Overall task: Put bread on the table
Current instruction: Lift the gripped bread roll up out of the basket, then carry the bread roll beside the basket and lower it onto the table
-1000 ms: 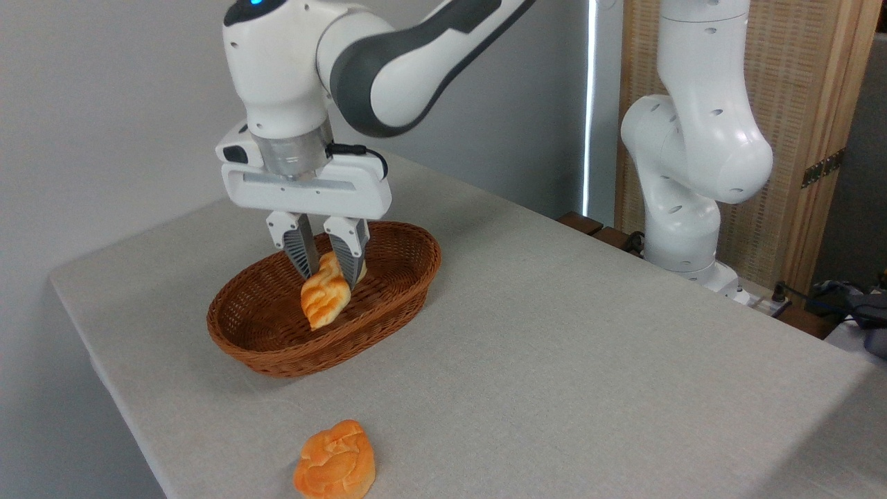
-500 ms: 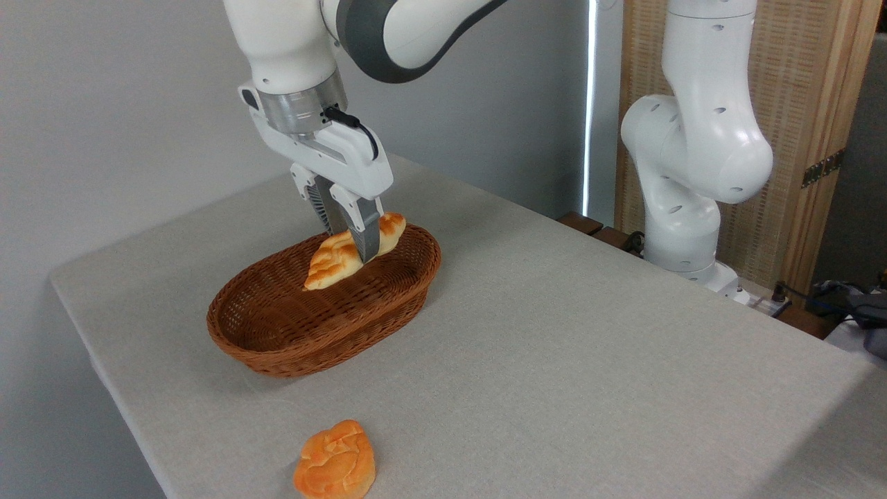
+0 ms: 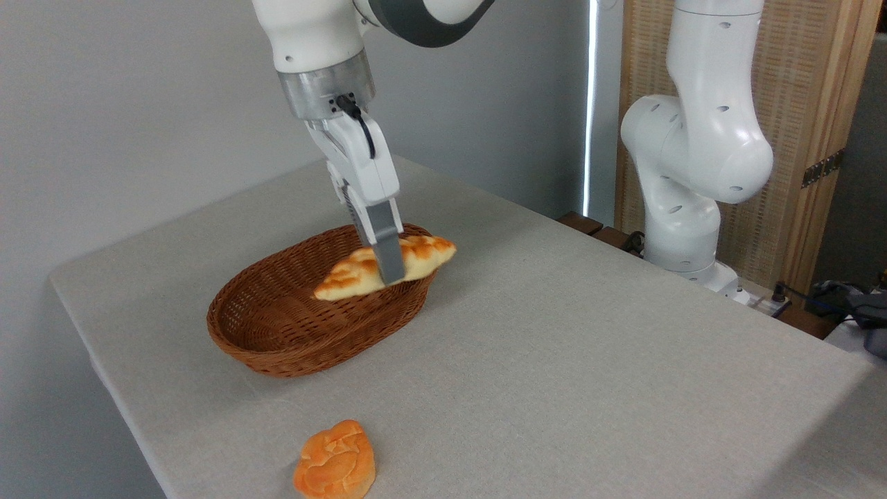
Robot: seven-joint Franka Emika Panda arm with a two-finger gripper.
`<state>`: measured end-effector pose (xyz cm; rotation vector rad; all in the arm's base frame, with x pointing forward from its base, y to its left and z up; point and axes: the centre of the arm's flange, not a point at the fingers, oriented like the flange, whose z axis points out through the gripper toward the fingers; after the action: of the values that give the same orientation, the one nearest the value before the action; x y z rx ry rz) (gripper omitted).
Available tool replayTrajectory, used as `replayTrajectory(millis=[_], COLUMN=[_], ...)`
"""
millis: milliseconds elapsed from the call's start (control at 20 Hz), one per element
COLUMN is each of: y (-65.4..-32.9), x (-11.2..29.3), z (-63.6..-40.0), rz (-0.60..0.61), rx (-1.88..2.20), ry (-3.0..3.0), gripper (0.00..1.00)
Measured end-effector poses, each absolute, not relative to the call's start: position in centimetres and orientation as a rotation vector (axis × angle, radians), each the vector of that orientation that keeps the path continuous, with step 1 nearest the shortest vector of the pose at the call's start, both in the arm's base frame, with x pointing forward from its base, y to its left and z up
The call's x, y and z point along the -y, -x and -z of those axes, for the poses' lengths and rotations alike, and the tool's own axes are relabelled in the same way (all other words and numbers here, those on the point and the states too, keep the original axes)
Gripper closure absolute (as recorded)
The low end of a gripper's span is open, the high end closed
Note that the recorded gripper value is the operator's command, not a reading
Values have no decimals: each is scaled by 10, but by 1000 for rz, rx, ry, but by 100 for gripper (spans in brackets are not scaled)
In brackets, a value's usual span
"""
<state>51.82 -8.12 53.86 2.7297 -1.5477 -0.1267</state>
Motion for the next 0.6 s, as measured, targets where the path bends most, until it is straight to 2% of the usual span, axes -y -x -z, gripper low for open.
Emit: replayTrajectory(millis=[200,250,350,500,600], y=[-512,-509,-505,-504,-505], x=[60,56,49,32,26], z=[-505,-494,-478,-467,-463], rz=[291,339,413,456,468], rx=[1570,1578,1587,1548,1530], ry=[-2771,-2773,-2776,-2787,-2789], gripper=[43,40,27,0,0])
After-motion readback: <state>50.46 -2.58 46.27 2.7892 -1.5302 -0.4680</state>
